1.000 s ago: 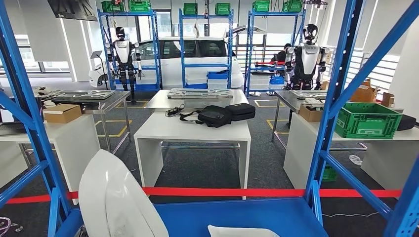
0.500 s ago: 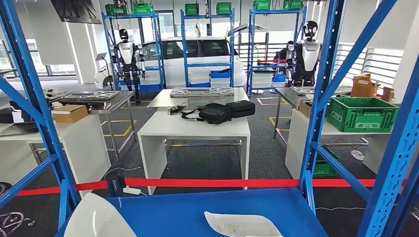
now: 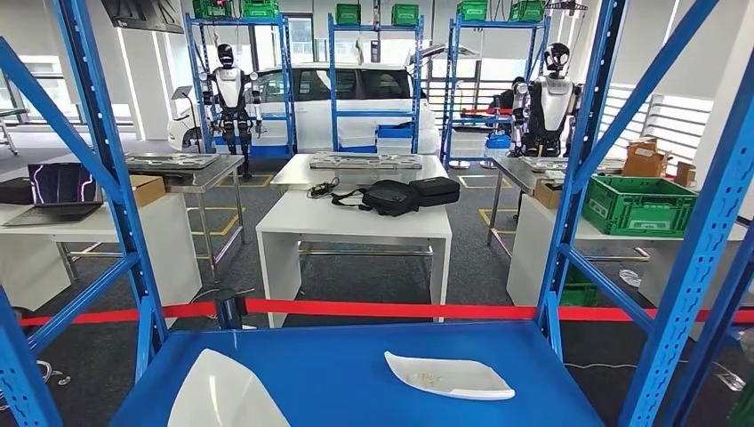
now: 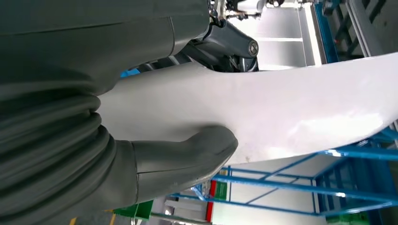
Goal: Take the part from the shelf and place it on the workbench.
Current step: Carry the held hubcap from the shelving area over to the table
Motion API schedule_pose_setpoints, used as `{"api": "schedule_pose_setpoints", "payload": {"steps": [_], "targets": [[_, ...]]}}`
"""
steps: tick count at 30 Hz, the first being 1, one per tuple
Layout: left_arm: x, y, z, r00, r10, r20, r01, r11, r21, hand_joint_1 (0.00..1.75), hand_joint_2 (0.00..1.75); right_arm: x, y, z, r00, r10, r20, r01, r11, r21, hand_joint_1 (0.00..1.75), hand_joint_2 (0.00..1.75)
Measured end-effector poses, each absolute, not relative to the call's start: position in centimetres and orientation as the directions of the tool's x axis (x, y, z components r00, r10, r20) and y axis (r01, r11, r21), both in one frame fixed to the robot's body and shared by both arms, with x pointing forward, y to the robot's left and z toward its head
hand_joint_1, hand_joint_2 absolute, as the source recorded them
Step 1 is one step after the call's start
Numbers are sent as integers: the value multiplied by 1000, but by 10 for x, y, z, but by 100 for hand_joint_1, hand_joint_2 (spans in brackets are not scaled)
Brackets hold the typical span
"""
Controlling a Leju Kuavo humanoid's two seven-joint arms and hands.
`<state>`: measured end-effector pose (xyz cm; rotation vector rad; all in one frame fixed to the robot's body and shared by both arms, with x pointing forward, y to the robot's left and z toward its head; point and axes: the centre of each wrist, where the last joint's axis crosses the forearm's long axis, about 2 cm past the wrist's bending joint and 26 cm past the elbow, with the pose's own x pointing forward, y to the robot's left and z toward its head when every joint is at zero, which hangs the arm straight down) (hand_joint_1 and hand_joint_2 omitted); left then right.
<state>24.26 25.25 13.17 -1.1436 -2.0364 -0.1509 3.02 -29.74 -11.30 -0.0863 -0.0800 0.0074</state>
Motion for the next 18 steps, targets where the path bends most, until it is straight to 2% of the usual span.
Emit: {"api": "schedule_pose_setpoints", "payload": {"steps": [10, 18], "targets": [[237, 271, 127, -305, 623, 720, 743, 629, -229, 175, 175, 31, -296, -113, 997, 1, 73, 6, 996, -93, 0, 0], [240, 275, 130, -286, 604, 744, 746, 628, -223, 175, 175, 39, -286, -112, 971, -47, 235, 64, 996, -68, 0, 0]]}}
